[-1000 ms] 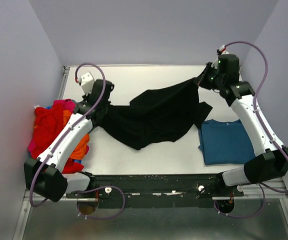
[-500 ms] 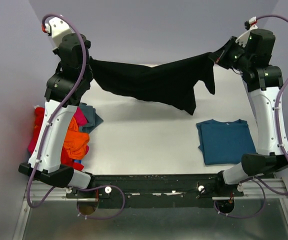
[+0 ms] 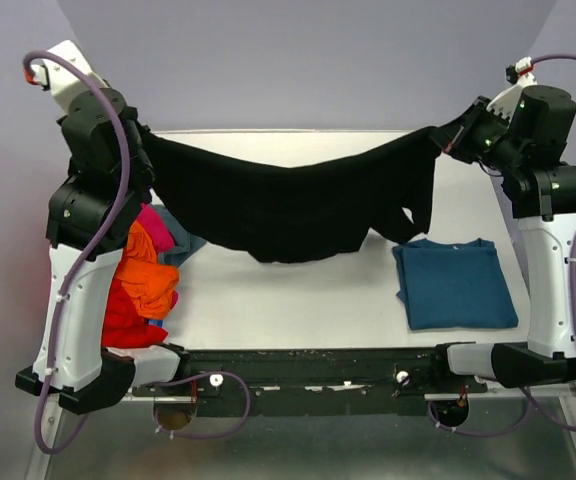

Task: Fold and stack the t-shirts
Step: Flatten out the tshirt

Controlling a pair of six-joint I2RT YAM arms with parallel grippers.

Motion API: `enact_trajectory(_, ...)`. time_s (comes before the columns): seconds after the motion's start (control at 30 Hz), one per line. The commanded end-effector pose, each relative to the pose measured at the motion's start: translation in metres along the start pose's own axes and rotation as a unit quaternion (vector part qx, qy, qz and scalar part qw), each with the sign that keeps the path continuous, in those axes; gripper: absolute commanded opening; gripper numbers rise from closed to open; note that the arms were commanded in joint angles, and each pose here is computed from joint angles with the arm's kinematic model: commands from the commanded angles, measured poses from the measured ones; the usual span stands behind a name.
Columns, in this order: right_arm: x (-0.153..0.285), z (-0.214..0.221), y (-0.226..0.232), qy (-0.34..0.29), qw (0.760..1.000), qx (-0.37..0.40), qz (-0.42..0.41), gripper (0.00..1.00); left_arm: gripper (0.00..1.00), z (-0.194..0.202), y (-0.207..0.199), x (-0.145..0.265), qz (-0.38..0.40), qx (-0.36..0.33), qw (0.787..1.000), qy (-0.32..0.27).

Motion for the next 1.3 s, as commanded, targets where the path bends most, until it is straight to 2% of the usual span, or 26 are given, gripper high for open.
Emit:
enact_trajectory(0.0, -0.01, -0.015, 0.004, -0.004, 1.0, 0.005, -0.009, 0.01, 0.0, -0.013, 0.006, -0.003, -0.04, -0.008, 0.999, -0.021)
enact_trajectory(0.17, -0.061, -0.01, -0.013, 0.042, 0.999, -0.017, 0.006, 0.01, 0.0, 0.022, -0.036, -0.055, -0.048, -0.058, 0.997, 0.024)
enact_trajectory(0.3, -0.115, 0.001, -0.034, 0.082, 0.996, -0.039, 0.024, 0.01, 0.0, 0.057, -0.073, -0.106, -0.029, -0.069, 0.995, 0.073)
enact_trajectory(0.43, -0.157, 0.011, -0.051, 0.122, 0.991, -0.055, 0.027, 0.01, 0.0, 0.085, -0.118, -0.163, -0.017, -0.083, 0.992, 0.097)
enact_trajectory(0.57, -0.177, 0.015, -0.067, 0.115, 0.99, -0.054, 0.058, 0.01, 0.0, 0.101, -0.154, -0.206, -0.015, -0.074, 0.995, 0.065)
enact_trajectory(0.67, -0.185, 0.021, -0.079, 0.112, 0.989, -0.052, 0.083, 0.01, 0.0, 0.124, -0.175, -0.228, 0.001, -0.037, 0.999, 0.034)
enact_trajectory(0.73, -0.19, 0.026, -0.087, 0.108, 0.988, -0.047, 0.095, 0.01, 0.0, 0.147, -0.188, -0.236, 0.028, -0.016, 0.999, 0.043)
enact_trajectory(0.77, -0.192, 0.03, -0.091, 0.109, 0.988, -0.047, 0.101, 0.01, 0.08, 0.155, -0.194, -0.238, 0.049, -0.01, 0.997, 0.053)
enact_trajectory(0.8, -0.192, 0.033, -0.095, 0.107, 0.987, -0.048, 0.109, 0.01, 0.36, 0.166, -0.201, -0.24, 0.077, -0.008, 0.995, 0.069)
enact_trajectory(0.83, -0.193, 0.035, -0.097, 0.106, 0.986, -0.047, 0.116, 0.01, 0.55, 0.175, -0.208, -0.24, 0.102, -0.005, 0.991, 0.086)
enact_trajectory(0.9, -0.193, 0.041, -0.101, 0.109, 0.986, -0.049, 0.12, 0.01, 0.86, 0.191, -0.214, -0.237, 0.137, -0.002, 0.983, 0.126)
enact_trajectory(0.93, -0.191, 0.043, -0.102, 0.11, 0.985, -0.049, 0.124, 0.04, 0.95, 0.194, -0.215, -0.234, 0.147, 0.003, 0.979, 0.141)
enact_trajectory(1.0, -0.185, 0.047, -0.105, 0.107, 0.983, -0.049, 0.137, 0.13, 0.99, 0.2, -0.215, -0.223, 0.168, 0.008, 0.97, 0.177)
enact_trajectory(1.1, -0.171, 0.054, -0.111, 0.088, 0.981, -0.045, 0.164, 0.56, 0.99, 0.199, -0.209, -0.192, 0.183, 0.006, 0.958, 0.221)
enact_trajectory(1.13, -0.165, 0.055, -0.111, 0.081, 0.982, -0.043, 0.165, 0.63, 0.99, 0.199, -0.208, -0.179, 0.187, -0.002, 0.955, 0.232)
enact_trajectory(1.27, -0.145, 0.082, -0.119, 0.091, 0.981, -0.059, 0.164, 0.65, 0.99, 0.211, -0.208, -0.109, 0.224, -0.049, 0.937, 0.264)
Point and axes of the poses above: each gripper's point midway between its finger pads, its own x axis back along the fingers, its own y axis along the line the jaws close on, z = x × y, the point moved 10 cm from there along x, back along the fingers, and after that the axes turned 9 degrees about -x, right-handed, at the moved point
